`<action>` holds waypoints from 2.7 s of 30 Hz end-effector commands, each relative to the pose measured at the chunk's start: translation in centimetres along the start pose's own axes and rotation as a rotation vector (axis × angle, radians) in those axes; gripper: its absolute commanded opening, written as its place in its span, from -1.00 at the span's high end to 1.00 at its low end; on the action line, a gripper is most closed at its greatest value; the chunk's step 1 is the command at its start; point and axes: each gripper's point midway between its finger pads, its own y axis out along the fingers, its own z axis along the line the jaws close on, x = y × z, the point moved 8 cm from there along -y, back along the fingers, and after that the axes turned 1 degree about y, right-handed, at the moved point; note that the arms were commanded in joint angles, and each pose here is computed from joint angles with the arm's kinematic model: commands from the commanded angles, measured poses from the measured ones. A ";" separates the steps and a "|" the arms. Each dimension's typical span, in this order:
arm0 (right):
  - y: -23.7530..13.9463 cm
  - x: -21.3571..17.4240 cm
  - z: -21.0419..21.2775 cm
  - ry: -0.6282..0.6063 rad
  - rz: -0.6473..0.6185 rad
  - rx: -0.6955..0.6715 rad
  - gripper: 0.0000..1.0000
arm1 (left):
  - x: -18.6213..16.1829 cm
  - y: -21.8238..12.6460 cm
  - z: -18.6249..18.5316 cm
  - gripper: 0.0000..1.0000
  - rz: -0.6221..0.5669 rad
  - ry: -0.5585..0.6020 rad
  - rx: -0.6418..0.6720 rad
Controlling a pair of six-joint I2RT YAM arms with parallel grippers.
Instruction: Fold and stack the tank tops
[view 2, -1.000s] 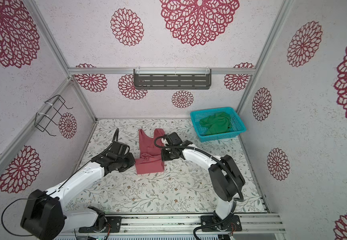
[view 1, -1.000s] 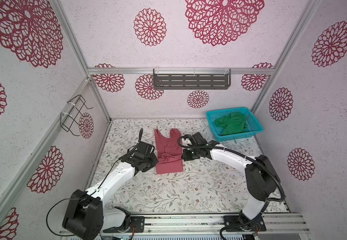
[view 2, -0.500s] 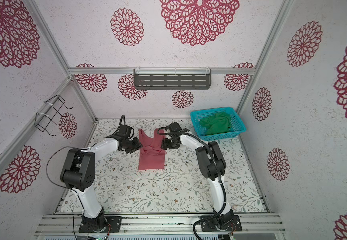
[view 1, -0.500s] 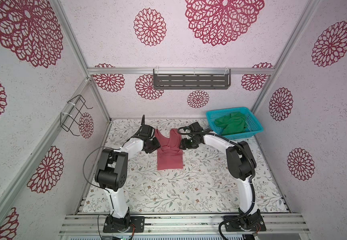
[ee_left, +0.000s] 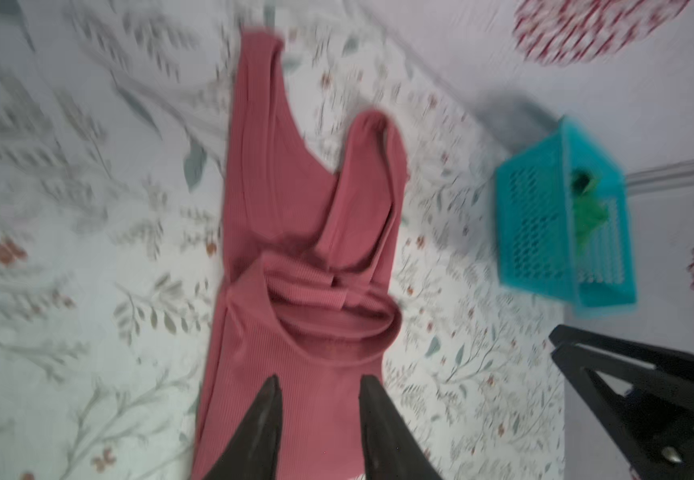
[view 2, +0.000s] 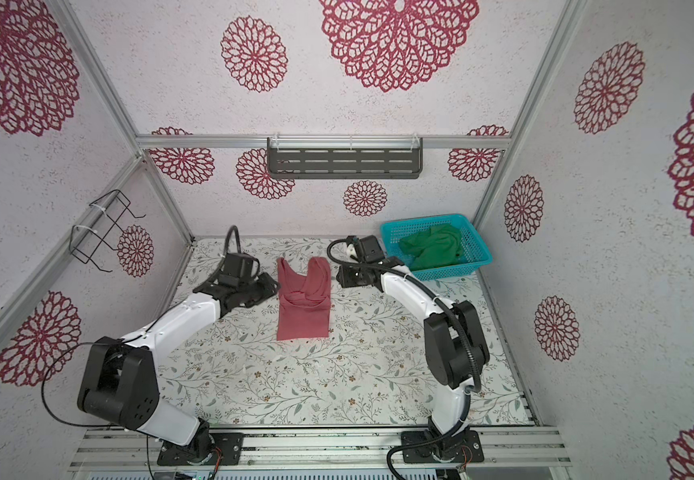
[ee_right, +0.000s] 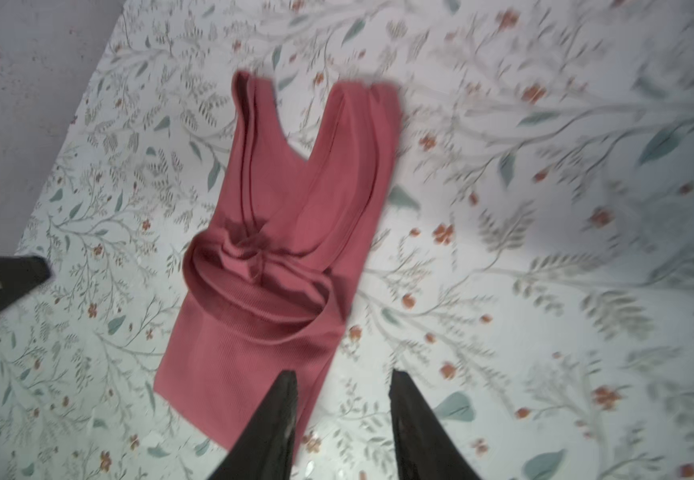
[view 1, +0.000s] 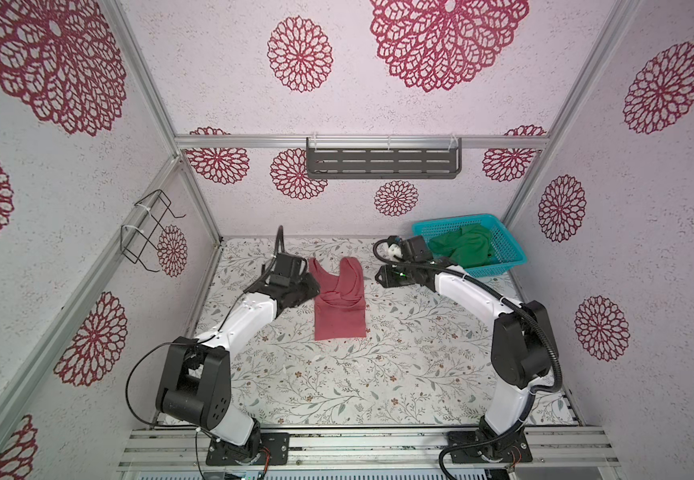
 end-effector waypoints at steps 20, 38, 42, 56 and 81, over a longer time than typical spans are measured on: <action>5.6 8.0 -0.3 -0.081 -0.108 -0.128 0.31 | 13.0 2.3 0.1 0.18 -0.209 0.104 0.132; 2.0 -1.1 3.7 0.112 -0.089 0.143 0.49 | -0.7 1.4 -2.4 0.14 -0.028 0.075 0.039; 5.1 -3.4 4.7 0.103 -0.009 0.164 0.53 | -2.7 3.7 -1.7 0.15 0.048 0.077 0.090; 6.7 -13.1 1.0 0.208 0.141 0.016 0.55 | -11.2 3.6 5.4 0.19 0.224 -0.008 0.251; 1.5 -17.3 3.7 0.441 0.105 0.251 -0.18 | -15.5 -2.0 7.5 -0.22 0.098 -0.381 -0.012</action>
